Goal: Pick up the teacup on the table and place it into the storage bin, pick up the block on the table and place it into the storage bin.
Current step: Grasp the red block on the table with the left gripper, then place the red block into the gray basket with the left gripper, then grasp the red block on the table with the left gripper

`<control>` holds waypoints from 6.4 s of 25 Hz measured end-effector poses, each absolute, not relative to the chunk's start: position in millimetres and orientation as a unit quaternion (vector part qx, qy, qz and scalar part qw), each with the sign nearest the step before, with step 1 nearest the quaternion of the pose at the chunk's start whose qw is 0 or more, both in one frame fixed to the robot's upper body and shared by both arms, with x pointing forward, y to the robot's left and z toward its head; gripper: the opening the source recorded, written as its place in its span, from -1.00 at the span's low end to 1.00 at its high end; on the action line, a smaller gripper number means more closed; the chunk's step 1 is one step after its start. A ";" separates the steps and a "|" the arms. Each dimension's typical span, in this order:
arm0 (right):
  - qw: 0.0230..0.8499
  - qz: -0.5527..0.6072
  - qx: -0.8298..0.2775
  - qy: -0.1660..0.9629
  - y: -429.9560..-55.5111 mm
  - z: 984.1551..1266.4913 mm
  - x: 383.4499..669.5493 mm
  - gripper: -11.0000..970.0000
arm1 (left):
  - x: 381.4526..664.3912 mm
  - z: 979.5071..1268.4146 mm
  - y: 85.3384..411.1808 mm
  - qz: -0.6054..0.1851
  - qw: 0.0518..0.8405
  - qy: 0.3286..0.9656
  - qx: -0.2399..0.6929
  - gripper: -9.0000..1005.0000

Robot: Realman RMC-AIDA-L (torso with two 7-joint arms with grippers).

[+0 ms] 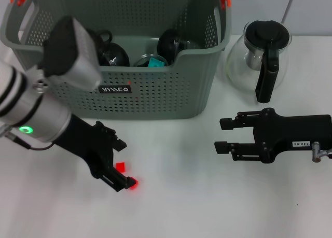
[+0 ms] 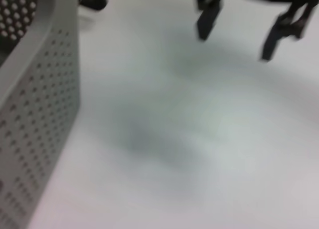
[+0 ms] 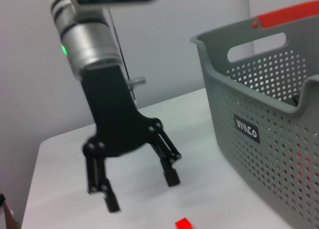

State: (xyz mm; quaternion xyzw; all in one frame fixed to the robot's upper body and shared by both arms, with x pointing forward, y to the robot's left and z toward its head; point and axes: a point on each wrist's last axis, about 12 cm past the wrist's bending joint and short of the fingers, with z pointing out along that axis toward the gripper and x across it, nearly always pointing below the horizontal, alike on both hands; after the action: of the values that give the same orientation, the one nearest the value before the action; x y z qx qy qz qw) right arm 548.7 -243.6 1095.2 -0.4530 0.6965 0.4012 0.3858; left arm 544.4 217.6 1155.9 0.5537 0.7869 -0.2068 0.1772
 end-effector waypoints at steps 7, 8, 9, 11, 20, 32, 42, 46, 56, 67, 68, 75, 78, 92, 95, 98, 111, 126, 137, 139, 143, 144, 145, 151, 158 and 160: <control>0.389 0.404 -0.444 0.699 -245.0 1093.9 548.0 0.33 | 548.2 1150.0 198.1 -0.166 0.164 0.782 0.577 0.81; 0.390 0.404 -0.443 0.699 -245.1 1093.9 548.1 0.33 | 548.7 1149.7 196.7 -0.161 0.163 0.784 0.577 0.78; 0.391 0.404 -0.442 0.699 -245.2 1094.0 548.2 0.33 | 549.8 1148.8 195.1 -0.151 0.162 0.786 0.577 0.74; 0.391 0.405 -0.442 0.699 -245.2 1094.1 548.2 0.33 | 550.8 1147.4 193.8 -0.141 0.165 0.787 0.578 0.67; 0.392 0.407 -0.436 0.701 -247.4 1093.3 546.7 0.33 | 546.9 1137.6 180.9 -0.085 0.180 0.779 0.594 0.39; 0.396 0.407 -0.429 0.703 -250.3 1092.6 545.7 0.33 | 542.4 1130.0 180.5 -0.057 0.188 0.785 0.588 0.31; 0.395 0.406 -0.429 0.704 -250.7 1091.6 545.2 0.33 | 546.2 1120.9 179.7 -0.029 0.188 0.787 0.588 0.31; 0.394 0.406 -0.429 0.704 -250.8 1091.3 544.7 0.33 | 545.2 1116.3 178.5 -0.023 0.178 0.788 0.589 0.31; 0.391 0.408 -0.427 0.706 -251.9 1089.3 543.2 0.33 | 543.8 1112.7 176.4 -0.020 0.172 0.787 0.592 0.31; 0.390 0.409 -0.424 0.708 -253.4 1088.2 542.1 0.33 | 543.0 1110.4 172.5 -0.016 0.167 0.782 0.600 0.06; 0.389 0.409 -0.424 0.708 -253.5 1088.0 541.9 0.33 | 543.1 1110.5 172.5 -0.016 0.167 0.782 0.600 0.05; 0.389 0.409 -0.423 0.709 -254.6 1087.7 541.4 0.33 | 542.7 1110.5 172.6 -0.016 0.165 0.783 0.600 -0.03; 0.389 0.409 -0.423 0.709 -254.6 1087.6 541.4 0.33 | 542.7 1110.6 172.5 -0.016 0.165 0.782 0.600 -0.07; 0.389 0.409 -0.423 0.709 -254.5 1087.6 541.3 0.33 | 543.0 1107.0 172.0 -0.019 0.153 0.786 0.599 -0.17; 0.388 0.410 -0.422 0.710 -254.7 1087.4 541.1 0.33 | 543.0 1107.2 172.0 -0.019 0.151 0.788 0.597 -0.20; 0.389 0.410 -0.421 0.710 -255.1 1087.2 540.8 0.33 | 543.7 1108.0 172.2 -0.022 0.146 0.790 0.595 -0.27; 0.387 0.411 -0.417 0.712 -257.0 1085.2 539.2 0.33 | 546.5 1118.7 172.5 -0.033 0.146 0.800 0.581 -0.60; 0.388 0.410 -0.416 0.713 -257.2 1084.9 539.4 0.33 | 563.1 1262.2 233.8 -0.255 0.401 0.734 0.484 -0.61; 0.389 0.411 -0.419 0.710 -254.0 1086.0 541.2 0.33 | 645.8 1225.8 206.4 -0.103 0.424 0.830 0.347 -0.61; 0.389 0.411 -0.418 0.710 -253.7 1085.9 541.2 0.33 | 657.8 1206.7 199.9 -0.082 0.388 0.851 0.345 -0.61; 0.389 0.413 -0.419 0.709 -253.1 1086.2 540.8 0.33 | 662.1 1192.3 192.4 -0.075 0.354 0.862 0.356 -0.58; 0.388 0.414 -0.420 0.708 -253.0 1086.3 540.6 0.33 | 663.0 1190.3 191.0 -0.071 0.347 0.864 0.357 -0.54; 0.388 0.414 -0.420 0.708 -252.9 1086.4 540.5 0.33 | 663.7 1188.9 189.7 -0.068 0.340 0.868 0.356 -0.51; 0.389 0.415 -0.420 0.708 -252.8 1086.7 540.5 0.33 | 655.4 1208.5 188.8 -0.071 0.361 0.860 0.353 -0.32; 0.392 0.416 -0.419 0.706 -252.8 1088.2 541.5 0.33 | 588.1 1243.4 215.7 -0.164 0.418 0.779 0.438 0.09; 0.393 0.416 -0.419 0.705 -252.5 1088.7 542.0 0.33 | 568.5 1237.1 226.4 -0.190 0.425 0.747 0.475 0.22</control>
State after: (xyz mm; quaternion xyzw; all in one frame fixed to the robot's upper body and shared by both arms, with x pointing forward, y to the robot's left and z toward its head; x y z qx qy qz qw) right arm 542.0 -252.5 1088.7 -0.4190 0.7051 0.4156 0.3930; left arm 568.5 226.4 1237.1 0.4749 0.7471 -0.1899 0.4246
